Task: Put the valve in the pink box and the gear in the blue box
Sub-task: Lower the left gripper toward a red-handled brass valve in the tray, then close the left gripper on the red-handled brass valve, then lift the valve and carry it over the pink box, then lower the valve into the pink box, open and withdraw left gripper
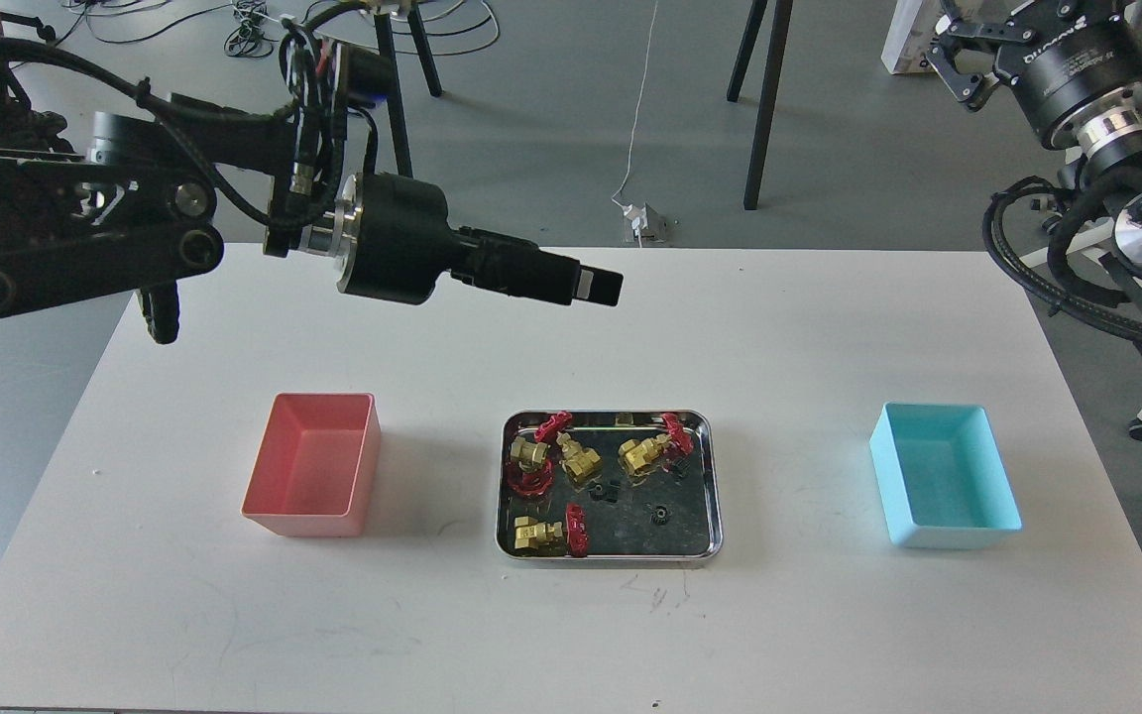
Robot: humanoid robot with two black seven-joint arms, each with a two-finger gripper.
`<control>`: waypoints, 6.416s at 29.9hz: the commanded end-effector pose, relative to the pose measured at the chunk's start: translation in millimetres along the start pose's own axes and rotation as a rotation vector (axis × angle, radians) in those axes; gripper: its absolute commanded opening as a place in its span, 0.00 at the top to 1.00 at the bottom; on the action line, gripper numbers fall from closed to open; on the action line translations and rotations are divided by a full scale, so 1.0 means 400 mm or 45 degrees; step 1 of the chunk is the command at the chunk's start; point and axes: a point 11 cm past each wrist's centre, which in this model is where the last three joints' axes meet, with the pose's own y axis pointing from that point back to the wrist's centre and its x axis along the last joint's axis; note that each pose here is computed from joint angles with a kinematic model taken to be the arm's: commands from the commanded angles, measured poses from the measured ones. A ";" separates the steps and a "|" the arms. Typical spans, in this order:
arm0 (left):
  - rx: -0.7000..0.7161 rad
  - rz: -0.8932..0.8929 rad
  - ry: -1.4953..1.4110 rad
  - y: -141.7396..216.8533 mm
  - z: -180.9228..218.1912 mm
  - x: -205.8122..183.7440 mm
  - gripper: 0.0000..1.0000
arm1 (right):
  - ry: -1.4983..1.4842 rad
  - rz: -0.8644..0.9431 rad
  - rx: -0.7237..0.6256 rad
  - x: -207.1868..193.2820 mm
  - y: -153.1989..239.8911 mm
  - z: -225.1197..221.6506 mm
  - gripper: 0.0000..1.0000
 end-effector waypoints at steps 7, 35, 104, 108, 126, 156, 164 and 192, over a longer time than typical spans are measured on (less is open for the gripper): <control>0.120 -0.106 -0.540 -0.109 -0.084 -0.040 0.01 | 0.020 0.112 -0.001 0.035 0.007 0.002 0.00; 0.152 -0.153 -0.450 -0.229 -0.193 -0.289 0.22 | 0.031 0.208 0.013 0.014 -0.043 0.006 0.00; 0.178 -0.030 -0.389 -0.110 -0.206 -0.242 0.82 | 0.016 0.264 -0.004 0.040 -0.025 0.033 0.00; 0.220 0.018 -0.357 -0.024 -0.217 -0.217 0.82 | 0.040 0.240 0.044 -0.087 -0.126 -0.023 0.00; 0.475 -0.082 -0.246 0.299 -0.315 -0.478 0.83 | 0.007 0.231 -0.026 -0.142 -0.170 0.050 0.00; 0.460 -0.150 -0.211 0.190 -0.352 -0.585 0.80 | -0.015 0.286 -0.045 -0.078 -0.129 0.077 0.00; 0.458 -0.150 -0.200 0.187 -0.350 -0.597 0.73 | -0.010 0.277 -0.042 -0.082 -0.131 0.079 0.00; -0.086 0.877 0.750 0.292 -0.198 0.024 0.11 | 1.871 -0.739 -0.750 -0.231 0.013 0.284 0.00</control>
